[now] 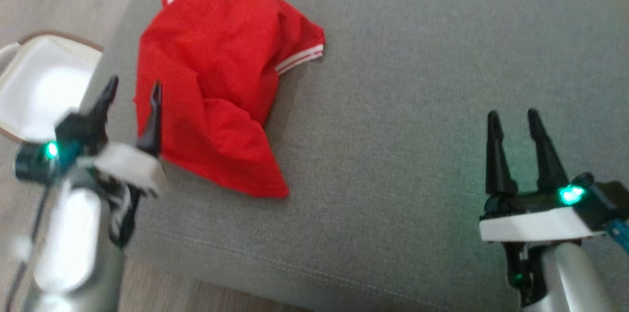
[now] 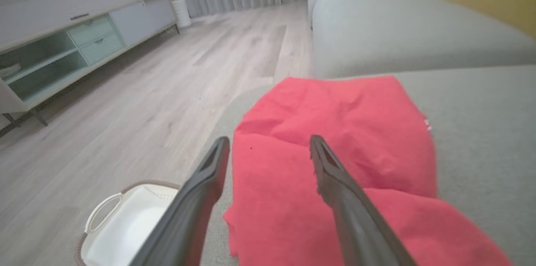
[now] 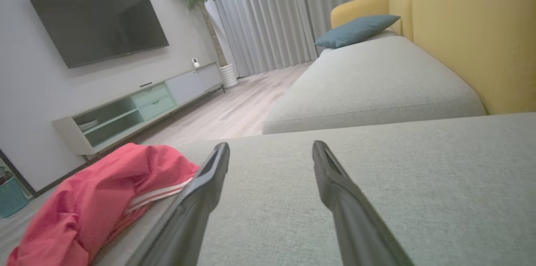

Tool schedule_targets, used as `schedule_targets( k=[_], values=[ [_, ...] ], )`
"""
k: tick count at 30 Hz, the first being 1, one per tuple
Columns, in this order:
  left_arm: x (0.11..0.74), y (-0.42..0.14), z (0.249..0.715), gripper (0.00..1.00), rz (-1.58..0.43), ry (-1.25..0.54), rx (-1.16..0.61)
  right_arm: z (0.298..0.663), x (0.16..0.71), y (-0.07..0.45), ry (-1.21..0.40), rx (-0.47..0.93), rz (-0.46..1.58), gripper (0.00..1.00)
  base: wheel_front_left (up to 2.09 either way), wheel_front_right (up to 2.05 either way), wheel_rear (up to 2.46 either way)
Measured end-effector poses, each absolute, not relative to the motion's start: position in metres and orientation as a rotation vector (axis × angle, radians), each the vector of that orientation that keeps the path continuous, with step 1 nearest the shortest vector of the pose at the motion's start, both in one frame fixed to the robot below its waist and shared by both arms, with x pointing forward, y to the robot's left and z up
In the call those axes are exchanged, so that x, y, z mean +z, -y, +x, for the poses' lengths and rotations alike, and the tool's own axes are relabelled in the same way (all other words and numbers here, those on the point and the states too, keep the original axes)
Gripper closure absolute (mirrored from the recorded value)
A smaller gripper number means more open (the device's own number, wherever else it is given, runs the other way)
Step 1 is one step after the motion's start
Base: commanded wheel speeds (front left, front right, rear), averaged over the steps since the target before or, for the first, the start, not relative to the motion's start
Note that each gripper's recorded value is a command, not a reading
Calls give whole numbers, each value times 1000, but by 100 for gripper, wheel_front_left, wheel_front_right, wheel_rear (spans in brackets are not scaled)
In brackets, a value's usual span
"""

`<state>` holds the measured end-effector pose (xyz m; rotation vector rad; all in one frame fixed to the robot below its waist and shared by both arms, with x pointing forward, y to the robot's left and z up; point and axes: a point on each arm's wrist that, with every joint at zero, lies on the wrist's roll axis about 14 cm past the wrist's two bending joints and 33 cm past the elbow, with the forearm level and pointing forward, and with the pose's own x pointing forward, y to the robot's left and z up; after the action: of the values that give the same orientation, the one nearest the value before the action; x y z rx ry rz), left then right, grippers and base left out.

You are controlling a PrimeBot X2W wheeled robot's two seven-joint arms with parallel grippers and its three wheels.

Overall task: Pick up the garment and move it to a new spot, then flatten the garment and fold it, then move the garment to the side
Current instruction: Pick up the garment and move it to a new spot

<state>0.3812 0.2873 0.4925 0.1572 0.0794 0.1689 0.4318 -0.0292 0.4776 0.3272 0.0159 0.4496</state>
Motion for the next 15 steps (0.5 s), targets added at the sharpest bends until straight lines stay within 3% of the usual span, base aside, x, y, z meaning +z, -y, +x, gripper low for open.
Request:
schedule_targets(
  k=[6, 15],
  values=[
    [447, -299, 426, 0, 212, -354, 100, 452, 463, 42, -21, 408, 311, 0, 0, 0, 0],
    [380, -306, 448, 0, 207, -667, 64, 463, 442, 61, -55, 351, 304, 0, 0, 0, 0]
  ],
)
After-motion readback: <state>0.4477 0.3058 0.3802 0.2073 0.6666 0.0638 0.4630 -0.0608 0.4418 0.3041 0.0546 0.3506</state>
